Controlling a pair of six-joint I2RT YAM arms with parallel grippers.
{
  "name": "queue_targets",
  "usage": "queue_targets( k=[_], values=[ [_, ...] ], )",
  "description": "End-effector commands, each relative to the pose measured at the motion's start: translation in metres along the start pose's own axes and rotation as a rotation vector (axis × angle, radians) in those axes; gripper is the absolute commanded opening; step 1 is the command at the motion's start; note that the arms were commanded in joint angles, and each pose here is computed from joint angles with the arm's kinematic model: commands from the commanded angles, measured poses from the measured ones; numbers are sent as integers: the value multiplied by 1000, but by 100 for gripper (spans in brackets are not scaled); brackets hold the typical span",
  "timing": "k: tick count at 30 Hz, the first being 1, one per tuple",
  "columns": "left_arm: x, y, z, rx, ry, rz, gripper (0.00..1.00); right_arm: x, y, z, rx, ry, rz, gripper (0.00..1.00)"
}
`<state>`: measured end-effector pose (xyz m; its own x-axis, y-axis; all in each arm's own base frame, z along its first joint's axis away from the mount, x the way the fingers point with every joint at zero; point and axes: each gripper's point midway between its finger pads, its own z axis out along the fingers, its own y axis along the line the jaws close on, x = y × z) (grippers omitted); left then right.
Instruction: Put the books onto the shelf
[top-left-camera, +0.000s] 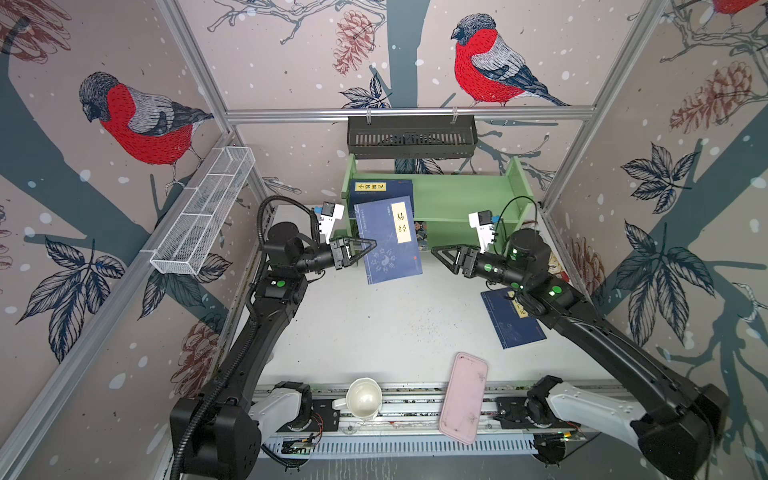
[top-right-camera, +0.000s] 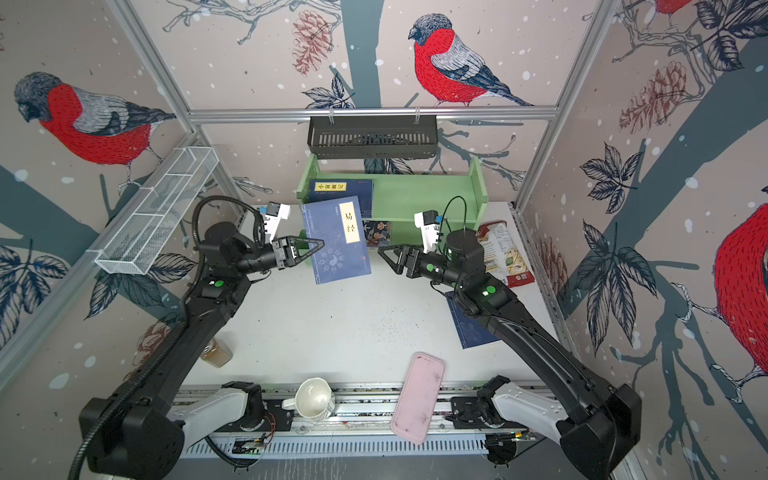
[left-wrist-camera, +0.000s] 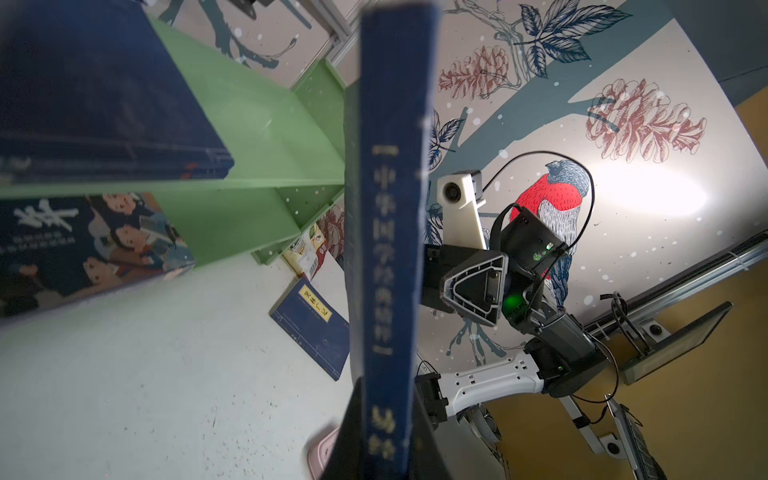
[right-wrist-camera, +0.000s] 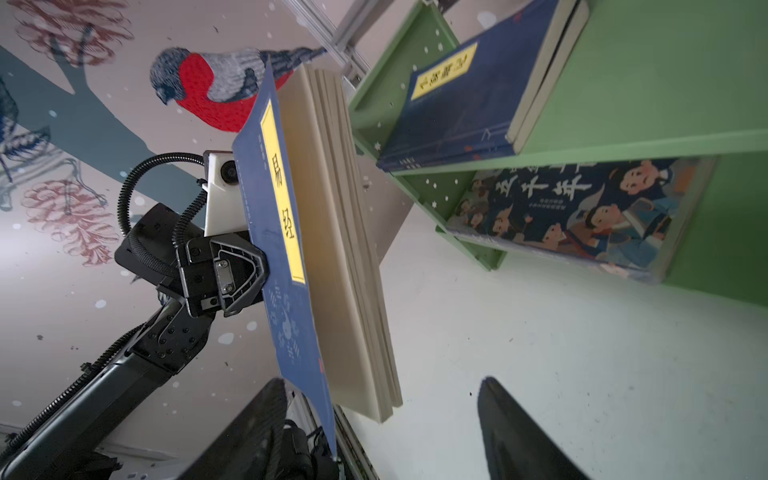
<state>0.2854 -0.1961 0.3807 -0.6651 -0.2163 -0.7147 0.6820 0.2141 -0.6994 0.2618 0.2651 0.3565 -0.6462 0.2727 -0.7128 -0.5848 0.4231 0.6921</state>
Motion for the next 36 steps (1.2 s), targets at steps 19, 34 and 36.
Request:
queue_targets(
  k=[19,34,36],
  values=[
    [-102,-21,-2,94,-354,-171,0,-5,79,57,-378,-95,61,83],
    [-99,-16,-2,90,-356,-186,0,-10,73,88,-414,-107,87,83],
    [-99,-17,-2,96,-357,-191,0,-11,68,92,-411,-112,97,83]
  ],
)
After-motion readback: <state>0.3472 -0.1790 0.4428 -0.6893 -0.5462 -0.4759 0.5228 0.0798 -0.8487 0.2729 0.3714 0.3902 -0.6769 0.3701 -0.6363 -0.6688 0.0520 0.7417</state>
